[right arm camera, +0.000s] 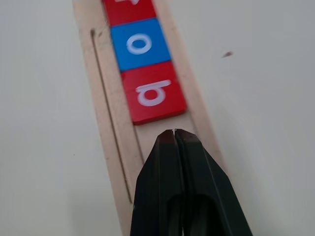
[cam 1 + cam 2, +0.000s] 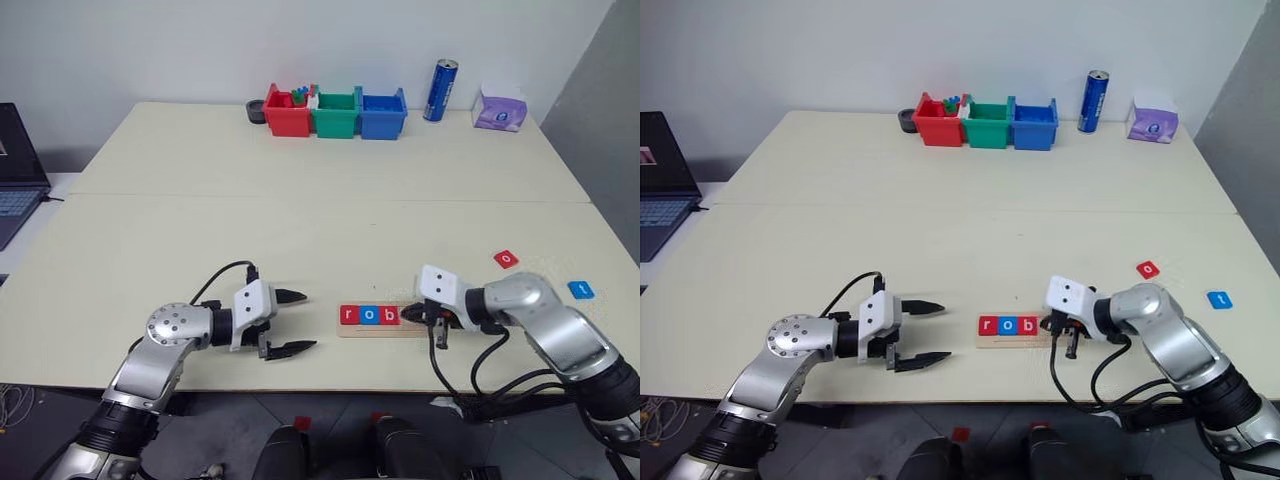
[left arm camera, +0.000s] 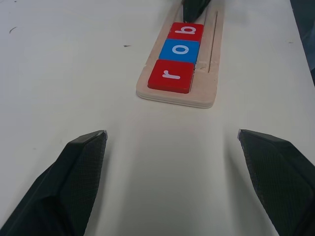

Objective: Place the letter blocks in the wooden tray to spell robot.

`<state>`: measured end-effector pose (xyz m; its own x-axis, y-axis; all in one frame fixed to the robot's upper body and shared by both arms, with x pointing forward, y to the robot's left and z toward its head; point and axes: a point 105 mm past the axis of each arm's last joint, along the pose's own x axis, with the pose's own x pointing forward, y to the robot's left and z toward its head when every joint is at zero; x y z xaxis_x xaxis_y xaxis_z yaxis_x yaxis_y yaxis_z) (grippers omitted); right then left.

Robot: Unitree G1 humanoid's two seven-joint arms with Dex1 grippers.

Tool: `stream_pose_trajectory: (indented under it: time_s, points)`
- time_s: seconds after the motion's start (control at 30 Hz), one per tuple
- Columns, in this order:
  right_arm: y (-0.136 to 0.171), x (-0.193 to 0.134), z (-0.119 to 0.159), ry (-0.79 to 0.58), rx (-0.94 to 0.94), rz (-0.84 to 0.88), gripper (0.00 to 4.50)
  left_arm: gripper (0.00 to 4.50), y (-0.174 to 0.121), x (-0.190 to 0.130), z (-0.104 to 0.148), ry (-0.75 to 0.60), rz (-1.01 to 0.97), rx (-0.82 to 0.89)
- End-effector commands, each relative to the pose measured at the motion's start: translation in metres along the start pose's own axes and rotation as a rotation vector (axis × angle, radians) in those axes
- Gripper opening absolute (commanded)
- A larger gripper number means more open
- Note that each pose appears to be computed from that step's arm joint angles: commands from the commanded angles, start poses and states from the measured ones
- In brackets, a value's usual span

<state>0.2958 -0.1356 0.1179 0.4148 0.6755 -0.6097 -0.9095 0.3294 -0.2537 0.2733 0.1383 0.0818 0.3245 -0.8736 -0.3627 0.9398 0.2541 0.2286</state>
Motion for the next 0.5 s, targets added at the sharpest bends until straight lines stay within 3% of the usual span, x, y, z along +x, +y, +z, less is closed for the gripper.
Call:
stream_pose_trajectory:
  time_s: [0.03, 0.27, 0.37, 0.5]
  points:
    - [-0.023, -0.032, 0.014, -0.095, 0.042, -0.154, 0.89, 4.50, 0.000, 0.001, 0.005, -0.021, 0.011, 0.020]
    - [-0.081, -0.078, -0.047, -0.110, 0.296, -0.634, 3.46, 4.50, -0.004, 0.003, 0.009, -0.043, 0.010, 0.013]
    - [-0.106, -0.092, -0.075, -0.051, 0.347, -0.809, 4.46, 4.50, -0.003, 0.004, 0.009, -0.038, -0.001, 0.018]
    - [-0.119, -0.085, -0.098, -0.043, 0.485, -0.776, 4.46, 4.50, -0.001, 0.006, 0.009, -0.035, -0.015, 0.025]
